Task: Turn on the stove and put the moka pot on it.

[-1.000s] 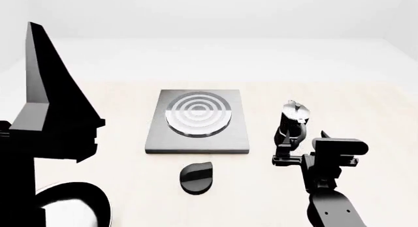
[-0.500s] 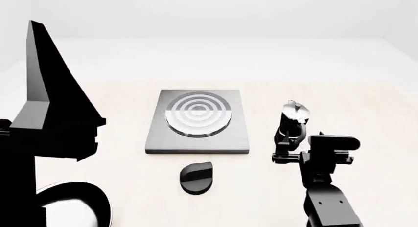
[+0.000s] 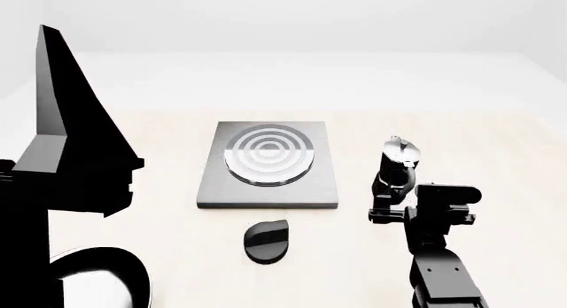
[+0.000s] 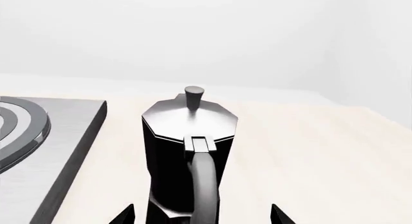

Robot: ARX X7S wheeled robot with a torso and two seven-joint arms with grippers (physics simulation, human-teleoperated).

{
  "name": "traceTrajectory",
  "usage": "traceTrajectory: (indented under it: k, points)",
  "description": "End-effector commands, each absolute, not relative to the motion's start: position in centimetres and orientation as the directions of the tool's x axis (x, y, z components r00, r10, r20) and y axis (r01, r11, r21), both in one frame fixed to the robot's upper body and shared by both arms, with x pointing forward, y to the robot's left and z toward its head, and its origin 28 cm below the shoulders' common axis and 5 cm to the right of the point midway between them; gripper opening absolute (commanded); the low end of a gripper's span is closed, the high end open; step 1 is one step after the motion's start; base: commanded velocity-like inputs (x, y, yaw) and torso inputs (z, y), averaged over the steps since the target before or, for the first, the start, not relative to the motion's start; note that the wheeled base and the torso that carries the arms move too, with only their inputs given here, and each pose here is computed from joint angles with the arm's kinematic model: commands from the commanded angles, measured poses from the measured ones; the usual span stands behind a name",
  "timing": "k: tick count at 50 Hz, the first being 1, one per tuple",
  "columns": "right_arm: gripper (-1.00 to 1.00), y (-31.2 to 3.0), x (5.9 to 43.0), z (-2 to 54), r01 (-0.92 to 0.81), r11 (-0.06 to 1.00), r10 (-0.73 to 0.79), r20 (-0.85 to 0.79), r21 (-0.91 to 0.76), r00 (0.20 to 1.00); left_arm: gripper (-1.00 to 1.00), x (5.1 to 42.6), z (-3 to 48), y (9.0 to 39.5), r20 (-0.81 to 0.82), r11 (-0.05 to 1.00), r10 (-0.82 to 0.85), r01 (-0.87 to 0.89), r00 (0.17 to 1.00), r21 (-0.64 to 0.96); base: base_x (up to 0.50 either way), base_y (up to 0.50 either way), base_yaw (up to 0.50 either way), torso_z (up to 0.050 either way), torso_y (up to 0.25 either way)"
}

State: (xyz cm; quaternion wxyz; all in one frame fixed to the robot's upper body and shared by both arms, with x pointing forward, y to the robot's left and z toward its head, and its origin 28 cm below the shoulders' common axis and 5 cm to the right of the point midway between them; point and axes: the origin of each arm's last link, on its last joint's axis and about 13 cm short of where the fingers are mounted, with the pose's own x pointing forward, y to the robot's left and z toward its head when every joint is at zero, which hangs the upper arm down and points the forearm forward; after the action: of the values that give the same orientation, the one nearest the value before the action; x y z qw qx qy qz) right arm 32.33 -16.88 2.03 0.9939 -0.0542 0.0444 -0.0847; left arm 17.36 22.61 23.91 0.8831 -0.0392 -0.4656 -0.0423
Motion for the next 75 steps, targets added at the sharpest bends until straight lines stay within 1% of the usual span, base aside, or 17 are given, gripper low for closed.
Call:
traceTrajectory:
  k: [1, 20, 35, 36, 52, 60, 62, 64, 66, 71, 73, 75]
  points:
    - [1.00, -16.8, 32.7, 1.9, 0.162, 0.979, -0.174, -0.090, -0.125, 0.981, 1.00, 17.4, 23.8, 22.6, 0.824, 0.993, -0.037, 0.112, 0.565, -0.033, 0.00, 0.00, 0.00, 0.000, 0.000]
    - [1.00, -17.0, 33.8, 1.9, 0.172, 0.976, -0.187, -0.107, -0.133, 0.977, 1.00, 17.3, 23.7, 22.8, 0.822, 0.993, -0.034, 0.113, 0.568, -0.037, 0.00, 0.00, 0.00, 0.000, 0.000]
    - [1.00, -17.0, 33.6, 1.8, 0.158, 0.977, -0.172, -0.097, -0.143, 0.980, 1.00, 17.4, 23.4, 22.8, 0.817, 0.992, -0.032, 0.117, 0.575, -0.044, 0.00, 0.00, 0.00, 0.000, 0.000]
    - [-1.00, -17.0, 33.6, 1.8, 0.165, 0.975, -0.179, -0.088, -0.147, 0.980, 1.00, 17.4, 23.5, 22.8, 0.817, 0.992, -0.032, 0.117, 0.576, -0.044, 0.00, 0.00, 0.00, 0.000, 0.000]
    - [-1.00, -16.4, 33.4, 3.5, 0.149, 0.976, -0.158, -0.047, -0.159, 0.986, 1.00, 17.6, 23.3, 22.6, 0.813, 0.991, -0.035, 0.127, 0.581, -0.048, 0.00, 0.00, 0.00, 0.000, 0.000]
    - [-1.00, -15.7, 36.2, 7.2, 0.140, 0.972, -0.138, 0.021, -0.189, 0.990, 1.00, 17.6, 23.1, 22.6, 0.813, 0.991, -0.030, 0.126, 0.582, -0.054, 0.00, 0.00, 0.00, 0.000, 0.001]
    - [-1.00, -15.6, 36.8, 7.4, 0.142, 0.971, -0.137, 0.035, -0.192, 0.990, 1.00, 17.5, 23.1, 22.7, 0.812, 0.991, -0.029, 0.125, 0.582, -0.054, 0.00, 0.00, 0.00, 0.000, 0.000]
    - [-1.00, -15.5, 37.9, 9.5, 0.146, 0.967, -0.135, 0.068, -0.207, 0.989, 1.00, 17.5, 23.2, 22.8, 0.813, 0.991, -0.025, 0.122, 0.581, -0.057, 0.00, 0.00, 0.00, 0.000, 0.005]
    - [-1.00, -15.3, 38.5, 10.5, 0.144, 0.963, -0.129, 0.082, -0.228, 0.988, 1.00, 17.5, 23.1, 22.8, 0.812, 0.991, -0.024, 0.121, 0.583, -0.058, 0.00, 0.00, 0.00, 0.000, 0.000]
    - [-1.00, -15.4, 40.3, 13.5, 0.150, 0.967, -0.126, 0.125, -0.205, 0.984, 1.00, 17.5, 23.0, 22.8, 0.812, 0.991, -0.022, 0.123, 0.583, -0.061, 0.00, 0.00, 0.00, 0.000, 0.000]
    - [-1.00, -15.5, 40.9, 14.6, 0.158, 0.974, -0.138, 0.134, -0.159, 0.981, 1.00, 17.5, 23.0, 22.8, 0.813, 0.991, -0.022, 0.122, 0.582, -0.061, 0.00, 0.00, 0.00, 0.000, 0.005]
    - [-1.00, -15.6, 41.4, 15.3, 0.157, 0.974, -0.135, 0.139, -0.166, 0.981, 1.00, 17.4, 23.0, 22.8, 0.813, 0.991, -0.021, 0.120, 0.583, -0.061, 0.00, 0.00, 0.00, 0.000, 0.000]
